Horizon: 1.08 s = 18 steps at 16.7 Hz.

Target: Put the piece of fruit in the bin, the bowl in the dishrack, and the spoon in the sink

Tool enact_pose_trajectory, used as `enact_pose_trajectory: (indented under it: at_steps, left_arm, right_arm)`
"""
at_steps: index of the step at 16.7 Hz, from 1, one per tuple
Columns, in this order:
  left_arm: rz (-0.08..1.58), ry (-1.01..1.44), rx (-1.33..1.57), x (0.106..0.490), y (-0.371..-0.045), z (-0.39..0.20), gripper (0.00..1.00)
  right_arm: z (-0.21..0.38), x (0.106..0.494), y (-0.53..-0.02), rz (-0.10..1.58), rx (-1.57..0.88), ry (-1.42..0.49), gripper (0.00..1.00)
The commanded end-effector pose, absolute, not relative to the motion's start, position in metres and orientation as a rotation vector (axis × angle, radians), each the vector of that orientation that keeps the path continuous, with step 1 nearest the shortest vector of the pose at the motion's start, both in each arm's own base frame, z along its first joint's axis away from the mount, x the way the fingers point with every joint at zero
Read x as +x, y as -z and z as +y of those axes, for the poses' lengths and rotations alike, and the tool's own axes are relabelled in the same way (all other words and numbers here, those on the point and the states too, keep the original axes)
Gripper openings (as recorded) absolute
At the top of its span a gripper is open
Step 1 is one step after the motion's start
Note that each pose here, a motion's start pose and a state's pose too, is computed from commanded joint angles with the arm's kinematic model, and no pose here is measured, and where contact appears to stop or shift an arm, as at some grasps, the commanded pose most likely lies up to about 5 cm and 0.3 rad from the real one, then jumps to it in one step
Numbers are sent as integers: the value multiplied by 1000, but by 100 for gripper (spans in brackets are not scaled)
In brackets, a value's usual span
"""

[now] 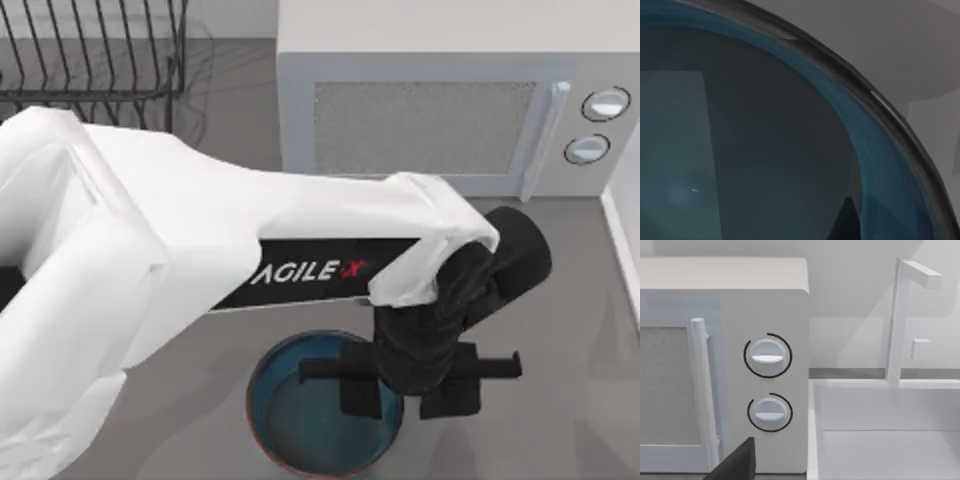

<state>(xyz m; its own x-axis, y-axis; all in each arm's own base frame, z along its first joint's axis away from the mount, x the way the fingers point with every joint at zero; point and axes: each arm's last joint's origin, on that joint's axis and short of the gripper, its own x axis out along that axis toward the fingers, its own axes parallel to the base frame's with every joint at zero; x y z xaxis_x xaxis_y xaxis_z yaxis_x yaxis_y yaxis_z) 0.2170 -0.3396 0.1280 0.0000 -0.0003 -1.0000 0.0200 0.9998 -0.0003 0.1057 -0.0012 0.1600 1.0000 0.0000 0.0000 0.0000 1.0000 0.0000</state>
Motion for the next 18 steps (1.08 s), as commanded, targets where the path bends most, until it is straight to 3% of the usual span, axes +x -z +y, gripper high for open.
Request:
enact_pose_trajectory:
  at_steps: [3, 4, 13, 18]
  left_arm:
    - [1571, 16, 15, 217, -128, -340, 2]
    - [1571, 16, 15, 217, -128, -340, 0]
    - [1570, 18, 14, 217, -130, -339, 0]
    - [1575, 14, 14, 219, -170, -344, 0]
  right_arm:
    - [-1, 106, -160, 0, 0, 0, 100]
    - [-1, 106, -160, 0, 0, 0, 100]
    - [-1, 106, -160, 0, 0, 0, 100]
    - [-1, 106, -160, 0, 0, 0, 100]
